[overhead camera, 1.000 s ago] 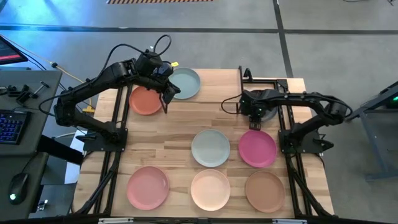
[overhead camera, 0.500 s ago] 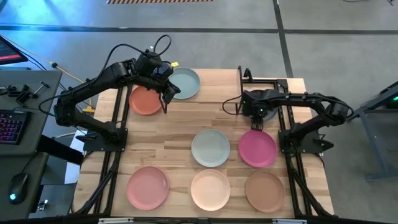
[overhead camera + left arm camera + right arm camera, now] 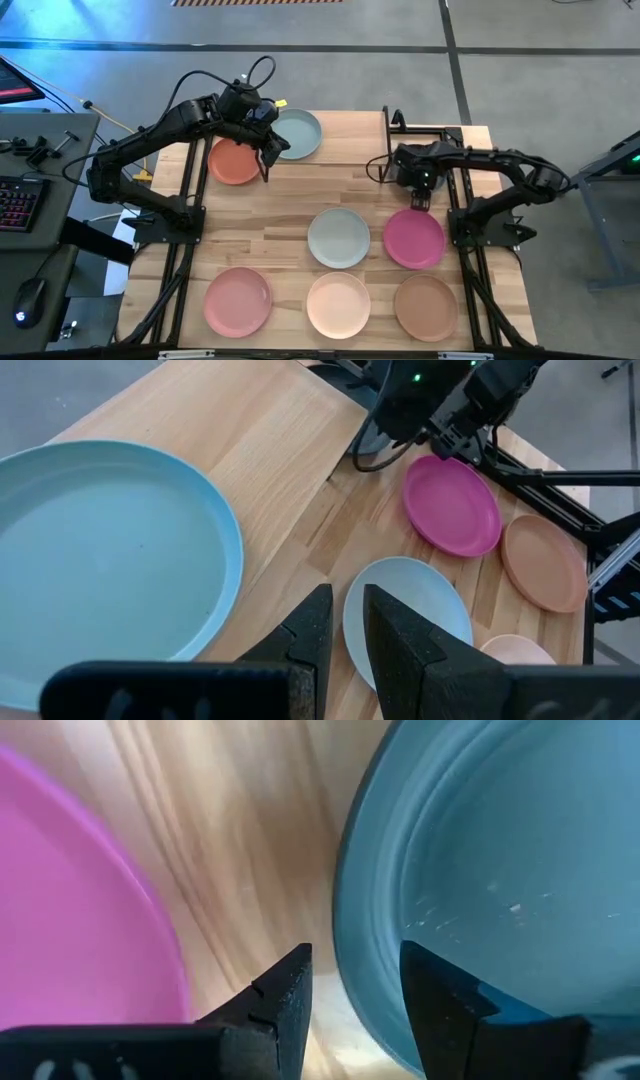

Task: Place and stack plates onto a shelf
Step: Put the dark green plate on the shelf

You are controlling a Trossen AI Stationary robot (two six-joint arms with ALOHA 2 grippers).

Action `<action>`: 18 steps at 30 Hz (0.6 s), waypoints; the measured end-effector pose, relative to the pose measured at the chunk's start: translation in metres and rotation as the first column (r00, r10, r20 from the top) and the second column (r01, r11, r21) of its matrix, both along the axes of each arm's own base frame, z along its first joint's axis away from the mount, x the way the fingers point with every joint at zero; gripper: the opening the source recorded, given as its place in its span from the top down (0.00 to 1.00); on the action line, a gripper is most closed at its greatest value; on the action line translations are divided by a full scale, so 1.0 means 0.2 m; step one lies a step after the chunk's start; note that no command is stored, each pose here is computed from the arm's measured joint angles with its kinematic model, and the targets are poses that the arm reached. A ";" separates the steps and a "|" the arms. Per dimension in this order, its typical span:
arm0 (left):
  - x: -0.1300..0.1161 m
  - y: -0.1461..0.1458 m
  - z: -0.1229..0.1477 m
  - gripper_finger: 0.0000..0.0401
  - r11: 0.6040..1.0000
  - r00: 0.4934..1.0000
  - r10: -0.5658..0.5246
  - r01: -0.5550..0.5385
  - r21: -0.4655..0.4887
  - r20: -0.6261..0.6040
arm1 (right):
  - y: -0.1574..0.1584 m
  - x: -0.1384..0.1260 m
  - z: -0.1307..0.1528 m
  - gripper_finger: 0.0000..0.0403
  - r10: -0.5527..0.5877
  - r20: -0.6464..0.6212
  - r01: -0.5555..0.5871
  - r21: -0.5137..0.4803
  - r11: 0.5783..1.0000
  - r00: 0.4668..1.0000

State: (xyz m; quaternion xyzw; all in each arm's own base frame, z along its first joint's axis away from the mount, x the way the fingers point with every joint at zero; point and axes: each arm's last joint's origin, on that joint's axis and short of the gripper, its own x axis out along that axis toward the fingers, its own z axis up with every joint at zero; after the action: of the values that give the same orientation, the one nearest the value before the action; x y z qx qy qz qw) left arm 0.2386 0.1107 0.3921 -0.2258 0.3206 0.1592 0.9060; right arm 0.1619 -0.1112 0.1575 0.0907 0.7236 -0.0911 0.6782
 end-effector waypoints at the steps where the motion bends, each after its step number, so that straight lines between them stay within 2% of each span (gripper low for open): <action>1: 0.00 0.00 0.00 0.88 1.000 1.000 0.000 0.000 0.000 0.000 | 0.01 -0.01 -0.02 0.67 0.009 -0.008 -0.009 0.001 1.000 1.000; 6: 0.00 0.00 0.00 0.88 1.000 1.000 0.000 0.000 0.000 0.000 | 0.01 -0.04 -0.06 0.67 0.032 -0.049 -0.035 -0.056 0.998 0.998; 15: 0.00 0.00 0.00 0.88 1.000 1.000 0.012 -0.012 -0.011 0.002 | 0.02 -0.04 -0.05 0.67 0.038 -0.039 -0.040 -0.045 0.998 0.999; 18: 0.00 0.00 0.00 0.88 1.000 1.000 0.012 -0.012 -0.011 0.002 | 0.03 -0.05 -0.02 0.67 0.041 -0.020 -0.043 -0.069 0.997 0.999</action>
State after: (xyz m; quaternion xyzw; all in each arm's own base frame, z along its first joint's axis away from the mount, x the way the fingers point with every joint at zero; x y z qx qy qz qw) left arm 0.2387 0.1109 0.3920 -0.2328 0.3192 0.1627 0.9041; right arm 0.1510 -0.1057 0.1542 0.0511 0.7281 -0.1025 0.6759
